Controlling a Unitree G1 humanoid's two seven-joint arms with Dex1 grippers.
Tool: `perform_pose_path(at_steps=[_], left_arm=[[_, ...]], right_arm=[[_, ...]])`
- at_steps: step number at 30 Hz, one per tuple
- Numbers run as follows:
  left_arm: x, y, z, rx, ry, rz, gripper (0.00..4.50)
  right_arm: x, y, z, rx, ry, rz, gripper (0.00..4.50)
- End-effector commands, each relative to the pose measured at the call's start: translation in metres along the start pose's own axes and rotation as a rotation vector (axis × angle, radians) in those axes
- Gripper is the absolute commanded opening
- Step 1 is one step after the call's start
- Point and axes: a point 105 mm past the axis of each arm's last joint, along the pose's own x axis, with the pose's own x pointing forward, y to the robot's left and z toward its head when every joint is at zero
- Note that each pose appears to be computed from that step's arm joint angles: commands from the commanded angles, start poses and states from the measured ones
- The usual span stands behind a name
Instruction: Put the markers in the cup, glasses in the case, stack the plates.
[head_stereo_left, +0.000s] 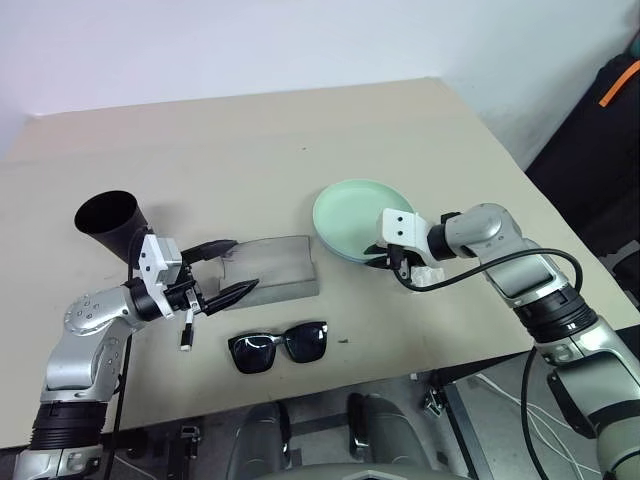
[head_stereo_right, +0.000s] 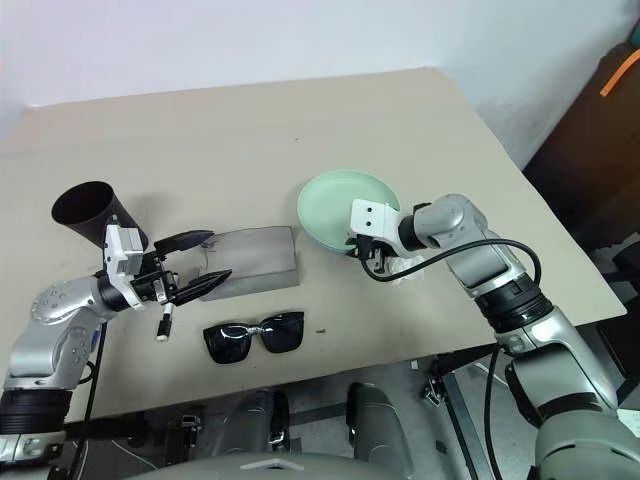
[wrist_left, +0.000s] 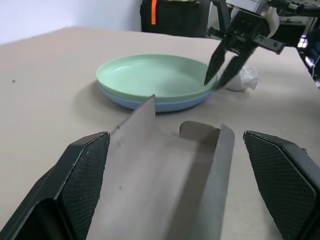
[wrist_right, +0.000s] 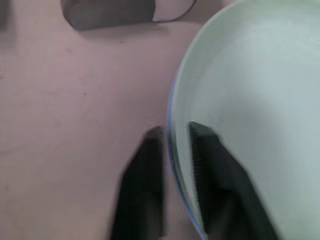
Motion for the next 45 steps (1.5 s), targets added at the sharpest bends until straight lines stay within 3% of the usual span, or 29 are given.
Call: perform_pose_path(at_steps=[1,8,13,18,30,33,43,44,45], left_arm=[[0.001,0.0,0.004,0.024,-0.012,-0.002,4.5],[0.0,-0.001,0.005,0.023,-0.016,-0.001,4.5],[-0.001,-0.001,0.004,0.018,-0.009,-0.004,4.5],[0.0,0.001,0.004,0.018,-0.006,-0.008,4.5],[0.006,0.003,0.005,0.033,0.004,-0.032,4.5],[0.006,0.003,0.006,0.036,-0.001,-0.028,4.5],[0.005,0.001,0.005,0.029,-0.004,-0.016,4.5],[0.004,0.001,0.005,0.028,-0.003,-0.015,4.5],[0.003,0.001,0.006,0.028,-0.003,-0.013,4.5]], right_arm=[[-0.024,-0.017,0.024,-0.007,-0.092,-0.071,2.05],[-0.067,-0.026,0.02,0.171,-0.199,-0.159,4.4],[-0.088,-0.018,-0.016,0.367,-0.165,-0.199,4.46],[-0.083,-0.004,-0.05,0.547,-0.099,-0.199,4.46],[-0.051,0.023,-0.078,0.589,0.003,-0.121,4.46],[-0.053,0.023,-0.077,0.596,-0.008,-0.113,3.86],[-0.074,0.018,-0.058,0.517,-0.043,-0.095,0.35],[-0.077,0.015,-0.052,0.507,-0.063,-0.099,0.04],[-0.08,0.011,-0.047,0.499,-0.086,-0.104,0.02]])
